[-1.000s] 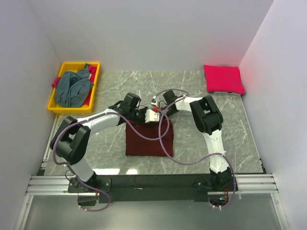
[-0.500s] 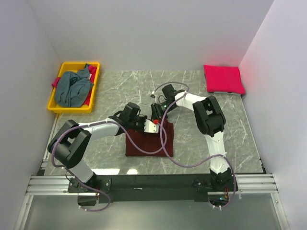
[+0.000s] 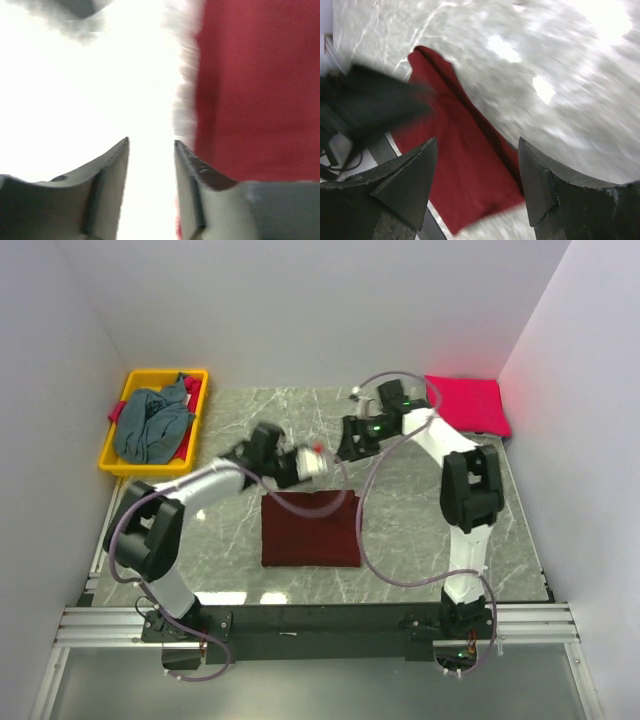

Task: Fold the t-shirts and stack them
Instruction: Fold the tshirt

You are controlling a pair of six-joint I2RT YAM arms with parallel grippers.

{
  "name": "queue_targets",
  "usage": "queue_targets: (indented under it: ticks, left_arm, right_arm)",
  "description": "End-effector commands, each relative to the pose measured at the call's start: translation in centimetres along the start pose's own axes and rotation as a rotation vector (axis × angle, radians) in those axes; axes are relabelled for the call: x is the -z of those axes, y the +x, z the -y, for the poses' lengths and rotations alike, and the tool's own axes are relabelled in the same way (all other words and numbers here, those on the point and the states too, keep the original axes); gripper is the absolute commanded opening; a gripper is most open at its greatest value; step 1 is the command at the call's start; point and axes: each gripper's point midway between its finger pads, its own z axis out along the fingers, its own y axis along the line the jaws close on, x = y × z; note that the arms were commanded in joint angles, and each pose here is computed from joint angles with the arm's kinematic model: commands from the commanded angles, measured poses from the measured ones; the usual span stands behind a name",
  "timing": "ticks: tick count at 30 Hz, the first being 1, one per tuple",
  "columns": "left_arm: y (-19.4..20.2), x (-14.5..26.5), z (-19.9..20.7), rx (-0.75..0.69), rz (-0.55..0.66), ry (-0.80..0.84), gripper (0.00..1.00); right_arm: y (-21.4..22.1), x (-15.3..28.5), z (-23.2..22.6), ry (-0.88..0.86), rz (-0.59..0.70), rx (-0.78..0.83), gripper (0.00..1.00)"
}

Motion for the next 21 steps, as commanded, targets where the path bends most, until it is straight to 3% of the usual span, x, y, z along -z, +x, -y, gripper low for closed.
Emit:
queue_targets:
  ticks: [1,4,7,10,15,21]
  left_arm:
    - [-3.4,4.8,-5.7,0.318,0.162,0.001,0.52]
    - [-2.5,7.7,-5.7,0.621,0.183,0.054,0.53]
    - [-0.5,8.8,-2.8,0.889,0.148,0.109,0.52]
    - [1.4,9.9,-1.4,1.061,0.134,0.072,0.54]
    - [4.1,10.0,0.3,1.221,0.072,0.017,0.56]
    - [6.7,8.1,2.3,1.373,-0.008,0.050,0.52]
  right_arm:
    - [-0.4,6.1,-0.4,0.015,0.079,0.013,0.72]
    - [0.7,8.0,-0.7,0.015,0.087,-0.018,0.71]
    - [3.1,8.2,-1.4,-0.008,0.060,-0.053,0.67]
    - [5.9,7.3,-1.0,-0.018,0.024,-0.107,0.64]
    - [8.9,5.5,0.1,-0.038,-0.028,-0.181,0.57]
    - [9.2,3.5,0.3,-0.095,-0.062,-0.206,0.47]
